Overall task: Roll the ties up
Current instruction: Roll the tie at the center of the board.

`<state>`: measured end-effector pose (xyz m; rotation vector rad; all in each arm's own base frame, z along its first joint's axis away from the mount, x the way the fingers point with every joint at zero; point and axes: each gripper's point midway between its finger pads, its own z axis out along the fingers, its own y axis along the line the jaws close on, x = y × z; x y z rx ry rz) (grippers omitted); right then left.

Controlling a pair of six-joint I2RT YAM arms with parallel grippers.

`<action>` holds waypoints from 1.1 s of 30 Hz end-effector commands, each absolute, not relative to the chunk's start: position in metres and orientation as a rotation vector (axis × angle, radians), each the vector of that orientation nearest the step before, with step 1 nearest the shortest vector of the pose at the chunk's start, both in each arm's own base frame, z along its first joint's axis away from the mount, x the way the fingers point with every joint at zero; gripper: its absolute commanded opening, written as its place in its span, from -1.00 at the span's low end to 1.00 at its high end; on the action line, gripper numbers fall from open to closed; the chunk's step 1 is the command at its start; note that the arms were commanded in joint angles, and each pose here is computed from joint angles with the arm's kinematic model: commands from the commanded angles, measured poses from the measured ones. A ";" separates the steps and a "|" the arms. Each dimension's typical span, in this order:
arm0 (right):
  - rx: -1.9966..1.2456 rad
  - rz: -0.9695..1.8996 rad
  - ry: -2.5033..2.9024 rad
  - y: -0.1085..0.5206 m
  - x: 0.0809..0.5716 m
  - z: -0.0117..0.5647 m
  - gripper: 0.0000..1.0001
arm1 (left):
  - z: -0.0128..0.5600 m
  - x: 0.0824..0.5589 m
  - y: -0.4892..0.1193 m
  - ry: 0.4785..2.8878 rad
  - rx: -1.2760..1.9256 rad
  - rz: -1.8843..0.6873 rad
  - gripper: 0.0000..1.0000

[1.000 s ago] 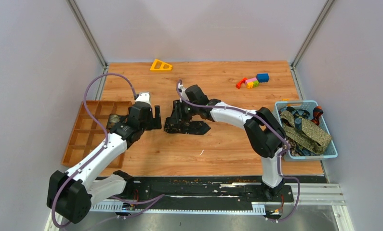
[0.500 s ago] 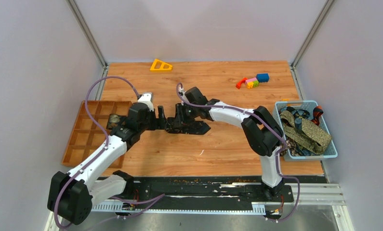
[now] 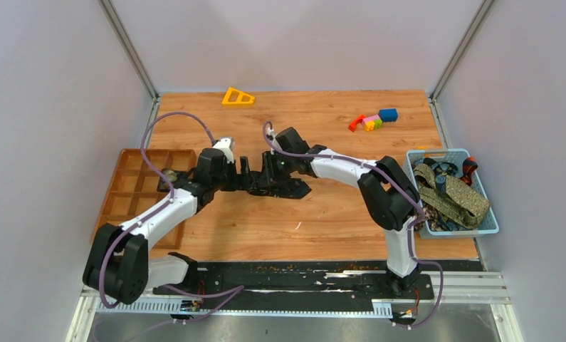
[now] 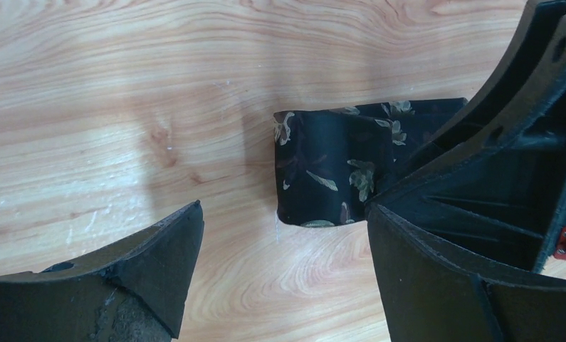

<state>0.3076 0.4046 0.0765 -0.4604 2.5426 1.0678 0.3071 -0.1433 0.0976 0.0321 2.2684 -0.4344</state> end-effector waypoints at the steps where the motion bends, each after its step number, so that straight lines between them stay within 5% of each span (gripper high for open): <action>1: -0.463 1.030 2.534 0.398 0.314 0.075 -0.45 | 0.103 0.321 -0.159 2.228 0.047 -0.551 0.83; 33: -0.435 1.046 2.548 0.385 0.318 0.065 -0.50 | 0.087 0.347 -0.187 2.271 0.046 -0.700 0.78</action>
